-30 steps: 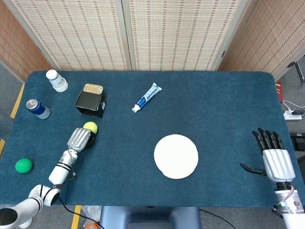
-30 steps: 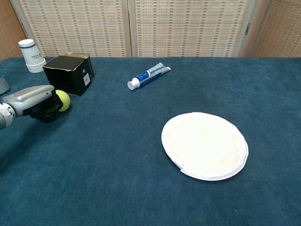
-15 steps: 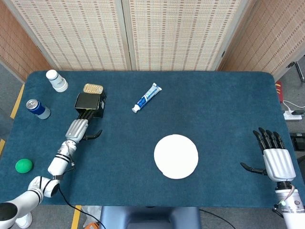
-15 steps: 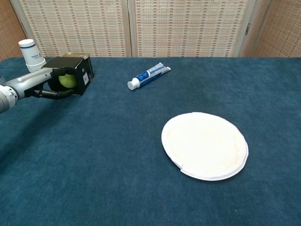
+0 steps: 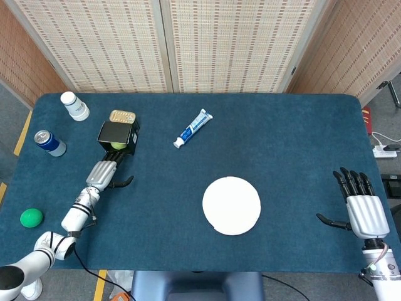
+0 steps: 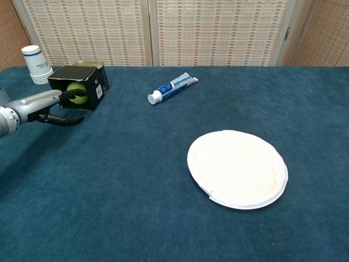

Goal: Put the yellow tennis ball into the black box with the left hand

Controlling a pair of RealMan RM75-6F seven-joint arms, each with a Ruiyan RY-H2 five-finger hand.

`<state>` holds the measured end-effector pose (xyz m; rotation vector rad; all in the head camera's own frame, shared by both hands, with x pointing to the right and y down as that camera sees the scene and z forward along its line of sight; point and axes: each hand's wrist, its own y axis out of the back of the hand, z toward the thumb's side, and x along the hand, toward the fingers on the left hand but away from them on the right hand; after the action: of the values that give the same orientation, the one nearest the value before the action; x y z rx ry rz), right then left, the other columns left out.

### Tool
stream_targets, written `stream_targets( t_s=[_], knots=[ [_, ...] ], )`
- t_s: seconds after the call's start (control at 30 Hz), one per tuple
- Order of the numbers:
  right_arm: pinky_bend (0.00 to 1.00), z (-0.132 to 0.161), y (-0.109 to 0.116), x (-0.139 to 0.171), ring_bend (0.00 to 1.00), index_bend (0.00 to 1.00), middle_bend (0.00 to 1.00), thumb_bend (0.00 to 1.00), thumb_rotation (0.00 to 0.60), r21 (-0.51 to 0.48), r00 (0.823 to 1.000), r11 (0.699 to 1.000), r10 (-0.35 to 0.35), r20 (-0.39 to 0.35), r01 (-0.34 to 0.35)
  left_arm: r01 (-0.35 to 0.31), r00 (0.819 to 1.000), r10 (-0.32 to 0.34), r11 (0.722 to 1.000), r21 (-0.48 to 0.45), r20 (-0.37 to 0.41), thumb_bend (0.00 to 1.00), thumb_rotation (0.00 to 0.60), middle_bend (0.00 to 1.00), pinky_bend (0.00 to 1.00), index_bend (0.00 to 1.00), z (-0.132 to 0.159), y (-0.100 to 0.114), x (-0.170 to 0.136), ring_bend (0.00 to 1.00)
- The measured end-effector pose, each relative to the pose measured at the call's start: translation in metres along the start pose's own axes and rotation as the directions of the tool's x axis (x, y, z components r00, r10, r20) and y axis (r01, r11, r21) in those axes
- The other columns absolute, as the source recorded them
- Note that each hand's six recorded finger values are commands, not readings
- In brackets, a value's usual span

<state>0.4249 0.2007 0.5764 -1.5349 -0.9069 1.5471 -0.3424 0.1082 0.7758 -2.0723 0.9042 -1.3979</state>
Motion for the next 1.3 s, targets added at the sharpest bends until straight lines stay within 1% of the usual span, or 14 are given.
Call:
stream_targets(
  t_s=[0.33, 0.5, 0.57, 0.63, 0.73, 0.8, 0.83, 0.93, 0.97, 1.03, 1.07, 1.13, 1.2, 1.3],
  knots=[
    [0.00, -0.001, 0.002, 0.001, 0.00, 0.07, 0.00, 0.00, 0.521, -0.007, 1.000, 1.000, -0.002, -0.006, 0.002, 0.007, 1.000, -0.008, 1.000, 0.012, 0.003, 0.30, 0.183, 0.00, 0.00, 0.00, -0.003, 0.002, -0.009, 0.00],
    [0.00, -0.001, 0.002, 0.001, 0.00, 0.07, 0.00, 0.00, 0.522, -0.011, 1.000, 1.000, 0.000, -0.012, 0.000, -0.017, 1.000, 0.017, 0.999, 0.037, 0.005, 0.30, 0.183, 0.00, 0.00, 0.02, -0.012, 0.007, -0.030, 0.00],
    [0.00, -0.001, 0.003, 0.001, 0.00, 0.07, 0.00, 0.00, 0.522, -0.014, 1.000, 1.000, 0.000, -0.017, 0.000, -0.032, 0.999, 0.032, 0.998, 0.045, 0.005, 0.30, 0.181, 0.00, 0.02, 0.03, -0.015, 0.010, -0.043, 0.00],
    [0.00, -0.001, 0.003, 0.003, 0.00, 0.07, 0.00, 0.00, 0.522, -0.017, 1.000, 1.000, 0.000, -0.021, -0.001, -0.047, 0.999, 0.047, 0.997, 0.058, 0.001, 0.30, 0.177, 0.00, 0.09, 0.04, -0.018, 0.013, -0.056, 0.00],
    [0.00, 0.000, 0.004, 0.005, 0.00, 0.07, 0.00, 0.00, 0.522, -0.023, 1.000, 1.000, -0.003, -0.031, 0.002, -0.065, 0.998, 0.067, 0.995, 0.079, -0.013, 0.30, 0.179, 0.00, 0.19, 0.07, -0.023, 0.017, -0.086, 0.00],
    [0.00, 0.001, 0.005, 0.007, 0.00, 0.07, 0.00, 0.00, 0.522, -0.025, 0.999, 1.000, -0.004, -0.042, 0.003, -0.083, 0.996, 0.086, 0.993, 0.088, -0.030, 0.31, 0.179, 0.02, 0.20, 0.08, -0.026, 0.019, -0.114, 0.01],
    [0.00, 0.002, 0.005, 0.009, 0.00, 0.07, 0.00, 0.00, 0.522, -0.026, 0.999, 1.000, -0.004, -0.047, 0.003, -0.096, 0.994, 0.100, 0.992, 0.087, -0.039, 0.31, 0.191, 0.04, 0.20, 0.10, -0.027, 0.020, -0.127, 0.03],
    [0.00, 0.003, 0.005, 0.012, 0.00, 0.07, 0.00, 0.00, 0.521, -0.030, 0.998, 1.000, -0.004, -0.060, 0.003, -0.163, 0.982, 0.170, 0.983, 0.089, -0.080, 0.33, 0.336, 0.16, 0.25, 0.20, -0.036, 0.028, -0.172, 0.12],
    [0.00, 0.003, 0.005, 0.013, 0.00, 0.07, 0.00, 0.00, 0.521, -0.029, 0.998, 1.000, -0.004, -0.064, 0.002, -0.195, 0.974, 0.204, 0.976, 0.096, -0.100, 0.33, 0.368, 0.20, 0.28, 0.23, -0.043, 0.033, -0.191, 0.14],
    [0.00, 0.004, 0.005, 0.013, 0.00, 0.07, 0.00, 0.00, 0.521, -0.027, 0.998, 1.000, -0.003, -0.070, 0.001, -0.239, 0.958, 0.253, 0.965, 0.112, -0.133, 0.34, 0.376, 0.22, 0.29, 0.25, -0.054, 0.040, -0.221, 0.16],
    [0.00, 0.005, 0.005, 0.014, 0.00, 0.07, 0.00, 0.00, 0.521, -0.026, 0.997, 1.000, -0.004, -0.073, 0.002, -0.263, 0.947, 0.280, 0.957, 0.120, -0.155, 0.35, 0.381, 0.23, 0.30, 0.25, -0.062, 0.044, -0.241, 0.16],
    [0.00, 0.005, 0.004, 0.015, 0.00, 0.07, 0.00, 0.00, 0.521, -0.025, 0.997, 1.000, -0.002, -0.078, 0.000, -0.289, 0.935, 0.307, 0.950, 0.115, -0.180, 0.35, 0.382, 0.24, 0.30, 0.26, -0.070, 0.048, -0.263, 0.17],
    [0.00, 0.005, 0.004, 0.016, 0.00, 0.07, 0.00, 0.00, 0.522, -0.025, 0.997, 1.000, -0.001, -0.077, -0.001, -0.301, 0.929, 0.315, 0.948, 0.101, -0.193, 0.35, 0.385, 0.24, 0.29, 0.27, -0.077, 0.052, -0.277, 0.17],
    [0.00, 0.004, 0.003, 0.016, 0.00, 0.07, 0.00, 0.00, 0.522, -0.029, 0.997, 1.000, -0.001, -0.075, -0.001, -0.291, 0.930, 0.306, 0.951, 0.100, -0.205, 0.35, 0.385, 0.24, 0.24, 0.26, -0.085, 0.052, -0.288, 0.17]
  ],
)
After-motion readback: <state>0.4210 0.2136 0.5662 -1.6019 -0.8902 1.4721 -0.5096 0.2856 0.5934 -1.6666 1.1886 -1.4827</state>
